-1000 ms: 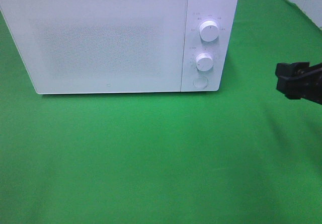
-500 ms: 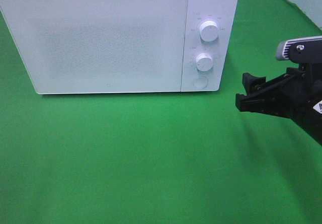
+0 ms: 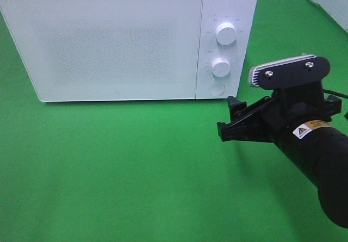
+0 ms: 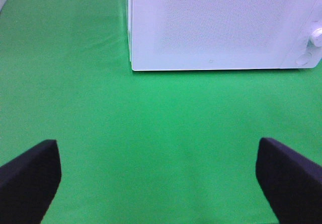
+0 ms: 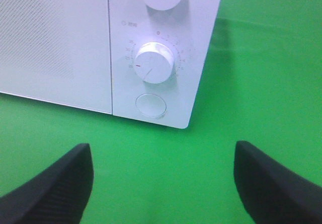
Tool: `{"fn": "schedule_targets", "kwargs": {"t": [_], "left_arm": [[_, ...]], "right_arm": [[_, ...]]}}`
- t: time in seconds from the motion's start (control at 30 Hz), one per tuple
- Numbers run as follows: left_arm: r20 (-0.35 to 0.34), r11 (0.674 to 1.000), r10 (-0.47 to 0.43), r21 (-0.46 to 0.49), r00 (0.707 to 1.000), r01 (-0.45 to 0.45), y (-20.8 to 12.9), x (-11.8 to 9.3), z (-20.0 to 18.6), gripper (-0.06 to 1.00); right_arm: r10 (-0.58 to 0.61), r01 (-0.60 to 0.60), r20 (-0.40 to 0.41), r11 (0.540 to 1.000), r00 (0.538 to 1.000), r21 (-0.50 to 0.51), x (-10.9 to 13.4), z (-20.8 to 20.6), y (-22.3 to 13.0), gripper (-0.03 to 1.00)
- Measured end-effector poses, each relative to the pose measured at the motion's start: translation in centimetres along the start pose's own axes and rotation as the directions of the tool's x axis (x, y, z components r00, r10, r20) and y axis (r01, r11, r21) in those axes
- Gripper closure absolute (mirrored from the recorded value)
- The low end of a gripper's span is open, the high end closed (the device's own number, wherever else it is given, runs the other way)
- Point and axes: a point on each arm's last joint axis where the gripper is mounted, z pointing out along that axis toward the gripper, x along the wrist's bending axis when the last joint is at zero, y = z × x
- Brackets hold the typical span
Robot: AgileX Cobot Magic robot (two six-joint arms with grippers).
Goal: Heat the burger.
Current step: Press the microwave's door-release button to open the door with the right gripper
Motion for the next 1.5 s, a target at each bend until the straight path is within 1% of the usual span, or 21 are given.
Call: {"fn": "schedule_targets", "kwargs": {"t": [0.27, 0.4, 0.5, 0.63, 0.7, 0.73, 0.77, 0.8, 0.83, 0.87, 0.93, 1.0, 1.03, 1.07, 1.1, 1.13, 1.23, 1.27, 1.3, 1.37, 1.5], "left_arm": [[0.000, 1.000, 0.000, 0.000, 1.000, 0.000, 0.0, 0.0, 0.0, -0.03], [0.000, 1.000, 0.000, 0.000, 1.000, 0.000, 0.0, 0.0, 0.0, -0.03], [0.000, 1.000, 0.000, 0.000, 1.000, 0.000, 0.0, 0.0, 0.0, -0.03], [0.000, 1.000, 0.000, 0.000, 1.000, 0.000, 0.0, 0.0, 0.0, -0.03], [0.000, 1.000, 0.000, 0.000, 1.000, 0.000, 0.0, 0.0, 0.0, -0.03], [0.000, 1.000, 0.000, 0.000, 1.000, 0.000, 0.0, 0.0, 0.0, -0.03], [0.000, 1.000, 0.000, 0.000, 1.000, 0.000, 0.0, 0.0, 0.0, -0.03], [0.000, 1.000, 0.000, 0.000, 1.000, 0.000, 0.0, 0.0, 0.0, -0.03], [0.000, 1.000, 0.000, 0.000, 1.000, 0.000, 0.0, 0.0, 0.0, -0.03], [0.000, 1.000, 0.000, 0.000, 1.000, 0.000, 0.0, 0.0, 0.0, -0.03], [0.000, 1.000, 0.000, 0.000, 1.000, 0.000, 0.0, 0.0, 0.0, -0.03], [0.000, 1.000, 0.000, 0.000, 1.000, 0.000, 0.0, 0.0, 0.0, -0.03], [0.000, 1.000, 0.000, 0.000, 1.000, 0.000, 0.0, 0.0, 0.0, -0.03], [0.000, 1.000, 0.000, 0.000, 1.000, 0.000, 0.0, 0.0, 0.0, -0.03], [0.000, 1.000, 0.000, 0.000, 1.000, 0.000, 0.0, 0.0, 0.0, -0.03], [0.000, 1.000, 0.000, 0.000, 1.000, 0.000, 0.0, 0.0, 0.0, -0.03], [0.000, 1.000, 0.000, 0.000, 1.000, 0.000, 0.0, 0.0, 0.0, -0.03], [0.000, 1.000, 0.000, 0.000, 1.000, 0.000, 0.0, 0.0, 0.0, -0.03], [0.000, 1.000, 0.000, 0.000, 1.000, 0.000, 0.0, 0.0, 0.0, -0.03], [0.000, 1.000, 0.000, 0.000, 1.000, 0.000, 0.0, 0.0, 0.0, -0.03], [0.000, 1.000, 0.000, 0.000, 1.000, 0.000, 0.0, 0.0, 0.0, -0.03]], "right_arm": [[0.015, -0.014, -0.020, 0.999, 1.000, 0.032, 1.2, 0.8, 0.1, 0.21], [0.241, -0.240, -0.018, 0.970, 0.970, 0.047, 1.3, 0.9, 0.0, 0.24], [0.282, -0.280, -0.018, 0.958, 0.959, 0.054, 1.4, 0.9, 0.0, 0.24], [0.460, -0.459, -0.006, 0.886, 0.888, 0.064, 1.4, 0.9, -0.1, 0.30], [0.602, -0.601, 0.005, 0.797, 0.798, 0.064, 1.4, 0.9, -0.1, 0.39], [0.602, -0.601, 0.005, 0.797, 0.798, 0.064, 1.4, 0.9, -0.1, 0.39], [0.695, -0.694, 0.013, 0.717, 0.719, 0.063, 1.4, 0.9, -0.1, 0.41], [0.695, -0.694, 0.013, 0.717, 0.719, 0.063, 1.4, 0.9, -0.1, 0.41], [0.781, -0.781, 0.021, 0.622, 0.624, 0.061, 1.4, 0.9, -0.1, 0.51], [0.781, -0.781, 0.021, 0.622, 0.624, 0.061, 1.4, 0.9, -0.1, 0.51], [0.825, -0.824, 0.025, 0.563, 0.565, 0.059, 1.4, 0.9, -0.1, 0.55], [0.940, -0.939, 0.025, 0.338, 0.340, 0.064, 1.6, 0.9, -0.1, 0.71], [0.940, -0.939, 0.025, 0.338, 0.340, 0.064, 1.6, 0.9, -0.1, 0.71], [0.972, -0.970, 0.021, 0.232, 0.234, 0.073, 1.7, 0.9, 0.0, 0.78], [0.972, -0.970, 0.021, 0.232, 0.234, 0.073, 1.7, 0.9, 0.0, 0.78], [0.987, -0.985, 0.020, 0.154, 0.157, 0.081, 1.8, 0.9, 0.0, 0.84], [0.992, -0.989, 0.020, 0.120, 0.122, 0.085, 1.8, 0.9, 0.1, 0.87], [0.998, -0.994, 0.022, 0.064, 0.066, 0.088, 1.9, 0.9, 0.1, 0.92], [0.998, -0.994, 0.022, 0.064, 0.066, 0.088, 1.9, 0.9, 0.1, 0.92], [0.999, -0.996, 0.029, -0.020, -0.017, 0.087, 1.9, 0.9, 0.1, 0.96], [0.999, -0.996, 0.035, -0.039, -0.036, 0.079, 1.9, 1.0, 0.0, 0.96]]}}
